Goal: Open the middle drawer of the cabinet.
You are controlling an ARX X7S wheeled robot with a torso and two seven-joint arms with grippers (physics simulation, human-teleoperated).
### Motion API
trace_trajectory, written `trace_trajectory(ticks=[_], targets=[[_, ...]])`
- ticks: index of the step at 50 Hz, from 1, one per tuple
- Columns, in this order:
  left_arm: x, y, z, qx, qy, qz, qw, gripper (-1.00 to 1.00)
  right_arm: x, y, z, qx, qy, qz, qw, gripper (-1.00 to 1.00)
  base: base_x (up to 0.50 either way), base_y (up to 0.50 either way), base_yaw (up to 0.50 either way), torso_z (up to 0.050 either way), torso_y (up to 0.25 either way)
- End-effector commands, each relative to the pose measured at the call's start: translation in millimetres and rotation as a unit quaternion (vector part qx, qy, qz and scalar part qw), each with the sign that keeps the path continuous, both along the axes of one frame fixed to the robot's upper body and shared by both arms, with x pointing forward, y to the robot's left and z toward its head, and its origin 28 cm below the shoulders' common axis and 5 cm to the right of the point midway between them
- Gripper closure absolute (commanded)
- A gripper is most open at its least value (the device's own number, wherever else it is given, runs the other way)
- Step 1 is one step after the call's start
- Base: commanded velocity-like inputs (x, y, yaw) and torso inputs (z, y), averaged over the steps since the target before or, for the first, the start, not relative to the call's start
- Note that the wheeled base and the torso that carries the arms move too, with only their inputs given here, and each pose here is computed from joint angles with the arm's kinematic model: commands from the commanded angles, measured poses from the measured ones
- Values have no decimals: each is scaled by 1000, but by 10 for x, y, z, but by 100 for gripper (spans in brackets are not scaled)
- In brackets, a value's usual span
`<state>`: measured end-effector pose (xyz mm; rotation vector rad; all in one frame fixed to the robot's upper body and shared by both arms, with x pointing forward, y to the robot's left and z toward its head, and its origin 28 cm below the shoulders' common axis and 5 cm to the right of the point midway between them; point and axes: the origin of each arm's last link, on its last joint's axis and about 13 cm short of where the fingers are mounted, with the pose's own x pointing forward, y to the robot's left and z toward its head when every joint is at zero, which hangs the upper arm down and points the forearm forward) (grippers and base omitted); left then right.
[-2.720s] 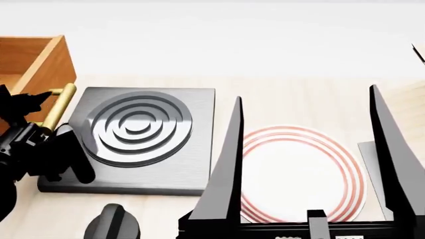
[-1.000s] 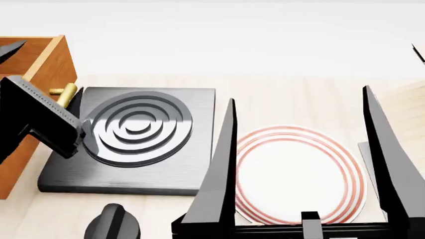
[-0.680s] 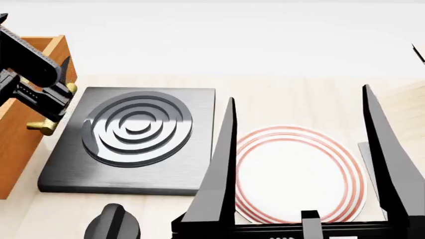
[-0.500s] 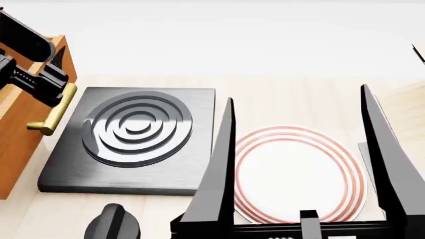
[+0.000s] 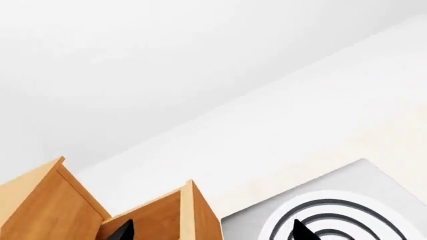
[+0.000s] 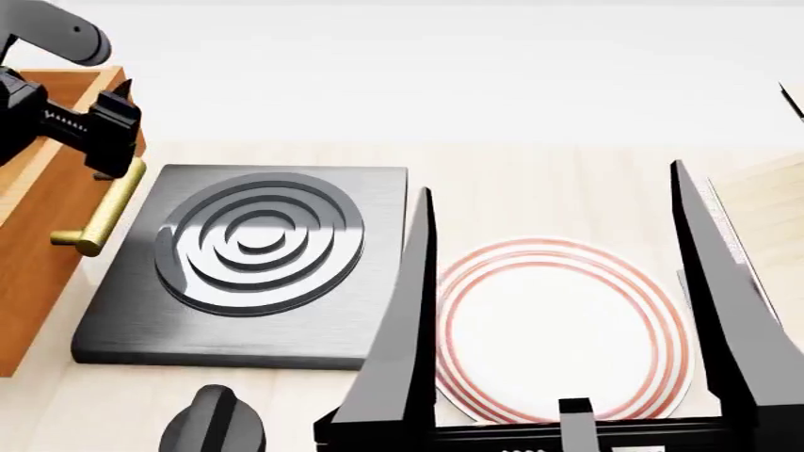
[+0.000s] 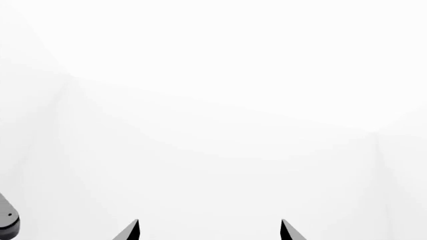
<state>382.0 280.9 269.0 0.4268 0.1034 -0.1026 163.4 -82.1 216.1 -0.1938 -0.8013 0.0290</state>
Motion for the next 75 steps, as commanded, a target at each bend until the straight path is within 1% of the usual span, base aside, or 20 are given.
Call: trace_trajectory(ticks=[1, 11, 16, 22, 30, 33, 40, 55, 64, 68, 75], targets=[[143, -66, -62, -25, 30, 3, 999, -100, -4, -14, 4, -6, 0, -9, 1000, -100, 0, 0, 0, 0, 0], [227, -20, -150, -25, 40, 31, 998, -100, -4, -13, 5, -7, -1, -9, 1000, -100, 0, 0, 0, 0, 0], [248, -13, -186, -25, 43, 32, 998, -100, -4, -11, 4, -7, 0, -8, 1000, -100, 0, 0, 0, 0, 0], [293, 20, -244, -26, 50, 45, 997, -100, -5, -11, 3, -9, 0, -8, 1000, -100, 0, 0, 0, 0, 0], [302, 37, -327, -24, 56, 45, 997, -100, -6, -11, 4, -9, -1, -12, 1000, -100, 0, 0, 0, 0, 0], [323, 47, -371, -33, 63, 53, 996, -100, -8, -10, 4, -9, -2, -12, 1000, -100, 0, 0, 0, 0, 0], [332, 30, -418, -45, 69, 51, 995, -100, -11, -11, 0, -9, -2, -12, 1000, -100, 0, 0, 0, 0, 0], [358, -20, -481, -100, 83, 53, 990, -100, -10, 1, -4, -11, 2, -10, 1000, -100, 0, 0, 0, 0, 0], [366, -6, -496, -105, 92, 59, 988, -100, -13, 8, -7, -12, 2, -9, 1000, -100, 0, 0, 0, 0, 0], [378, 5, -536, -98, 97, 63, 988, -100, -16, 5, -9, -12, 1, -9, 1000, -100, 0, 0, 0, 0, 0], [399, 26, -539, -98, 97, 69, 988, -100, -17, 5, -10, -13, 1, -10, 1000, -100, 0, 0, 0, 0, 0]])
